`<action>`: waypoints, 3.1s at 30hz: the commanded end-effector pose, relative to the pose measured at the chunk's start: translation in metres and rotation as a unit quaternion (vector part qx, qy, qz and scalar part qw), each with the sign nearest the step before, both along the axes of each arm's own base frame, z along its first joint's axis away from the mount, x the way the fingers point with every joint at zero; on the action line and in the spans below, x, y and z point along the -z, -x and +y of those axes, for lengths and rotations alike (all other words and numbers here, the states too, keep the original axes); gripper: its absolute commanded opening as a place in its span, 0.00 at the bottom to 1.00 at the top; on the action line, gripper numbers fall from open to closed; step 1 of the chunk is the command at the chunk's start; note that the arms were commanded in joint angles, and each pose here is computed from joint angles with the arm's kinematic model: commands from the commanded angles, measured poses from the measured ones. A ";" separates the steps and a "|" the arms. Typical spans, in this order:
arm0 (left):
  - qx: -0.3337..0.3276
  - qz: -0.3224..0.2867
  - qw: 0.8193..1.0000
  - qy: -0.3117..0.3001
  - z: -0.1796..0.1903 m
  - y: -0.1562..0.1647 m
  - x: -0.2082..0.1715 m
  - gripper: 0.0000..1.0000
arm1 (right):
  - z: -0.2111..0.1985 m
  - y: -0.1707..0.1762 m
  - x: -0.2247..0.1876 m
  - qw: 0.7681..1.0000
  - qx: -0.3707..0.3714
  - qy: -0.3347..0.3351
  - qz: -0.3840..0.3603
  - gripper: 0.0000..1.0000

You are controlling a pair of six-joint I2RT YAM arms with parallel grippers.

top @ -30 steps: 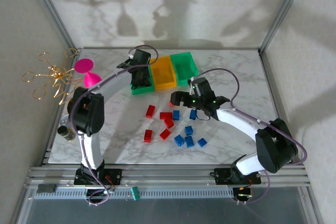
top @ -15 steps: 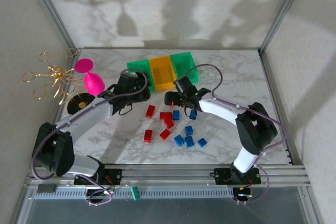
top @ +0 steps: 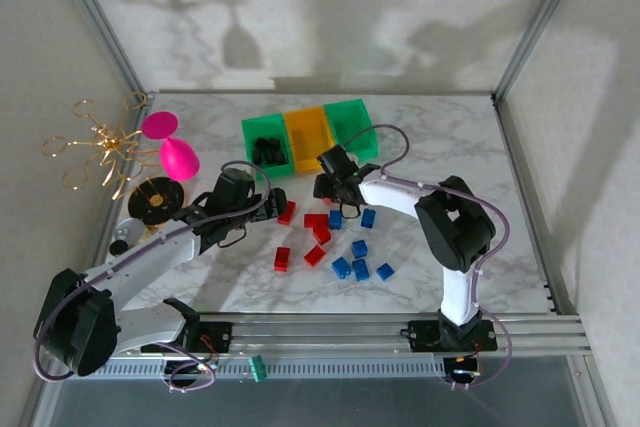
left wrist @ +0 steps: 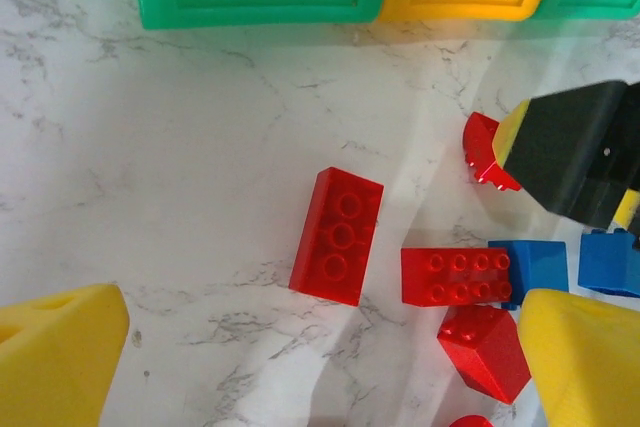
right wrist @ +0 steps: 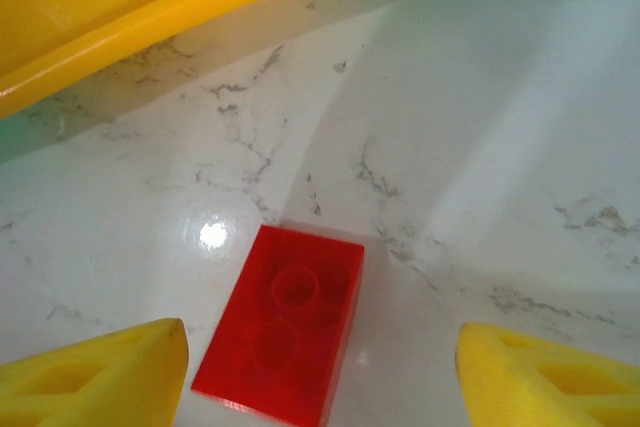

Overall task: Sort the legos into containers by color
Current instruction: Pick up the lego from the center of the table, then place the lego in the container.

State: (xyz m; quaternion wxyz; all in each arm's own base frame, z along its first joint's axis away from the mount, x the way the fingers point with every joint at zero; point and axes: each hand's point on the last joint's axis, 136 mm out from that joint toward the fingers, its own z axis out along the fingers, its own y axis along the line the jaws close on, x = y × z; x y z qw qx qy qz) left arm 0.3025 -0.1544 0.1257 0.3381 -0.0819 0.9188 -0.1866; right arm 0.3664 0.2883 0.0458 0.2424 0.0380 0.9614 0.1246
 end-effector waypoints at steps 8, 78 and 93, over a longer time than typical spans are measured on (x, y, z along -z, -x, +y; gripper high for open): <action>-0.017 -0.010 0.999 0.028 -0.004 -0.003 0.005 1.00 | 0.010 -0.013 0.010 1.000 0.022 0.020 -0.008 0.60; -0.081 -0.074 0.991 0.077 -0.009 -0.069 -0.057 1.00 | 0.057 -0.161 -0.098 0.963 -0.157 0.063 -0.210 0.55; -0.013 -0.063 0.991 0.114 -0.032 -0.033 -0.067 1.00 | 0.026 -0.069 -0.123 0.976 -0.154 -0.003 -0.151 0.70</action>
